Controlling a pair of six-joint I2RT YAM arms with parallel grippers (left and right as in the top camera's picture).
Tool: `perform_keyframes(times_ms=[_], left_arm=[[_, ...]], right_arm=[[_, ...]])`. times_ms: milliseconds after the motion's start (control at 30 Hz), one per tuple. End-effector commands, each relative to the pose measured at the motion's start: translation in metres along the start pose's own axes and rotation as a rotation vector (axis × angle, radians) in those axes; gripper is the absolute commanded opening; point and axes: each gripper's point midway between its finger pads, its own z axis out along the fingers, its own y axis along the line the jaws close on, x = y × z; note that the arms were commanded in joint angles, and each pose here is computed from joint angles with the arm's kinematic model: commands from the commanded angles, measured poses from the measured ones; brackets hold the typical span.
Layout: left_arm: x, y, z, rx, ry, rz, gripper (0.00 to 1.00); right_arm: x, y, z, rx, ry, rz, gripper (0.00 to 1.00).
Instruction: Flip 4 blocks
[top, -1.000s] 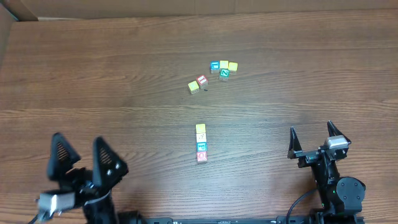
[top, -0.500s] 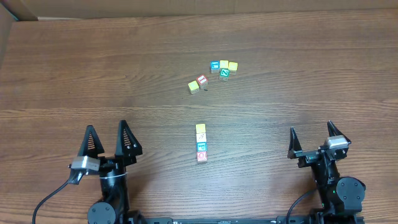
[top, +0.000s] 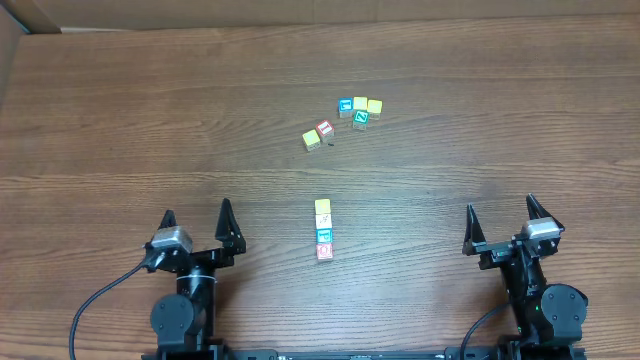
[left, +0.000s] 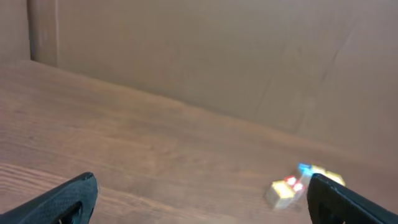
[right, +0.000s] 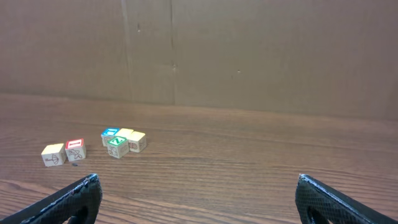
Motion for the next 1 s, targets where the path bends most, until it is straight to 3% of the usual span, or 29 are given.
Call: perform_keyframes(times_ms=[0,200,967], left_arm=[[0.0110,-0.0117,-0.0011,0.073,0.041,0.157,1.00],[0.0199,-0.0143,-0.0019,0.098,0.075,0.222,1.00],[0.0200,-0.0139,-0.0018,0.096,0.075,0.221,1.00]], right_arm=[[0.0023,-0.0003,0.0002,0.003,-0.002,0.006,1.00],[0.0023,-0.0003,0.0002,0.003,-0.002,0.006,1.00],[0.0023,-0.0003,0.0002,0.003,-0.002,0.006,1.00]])
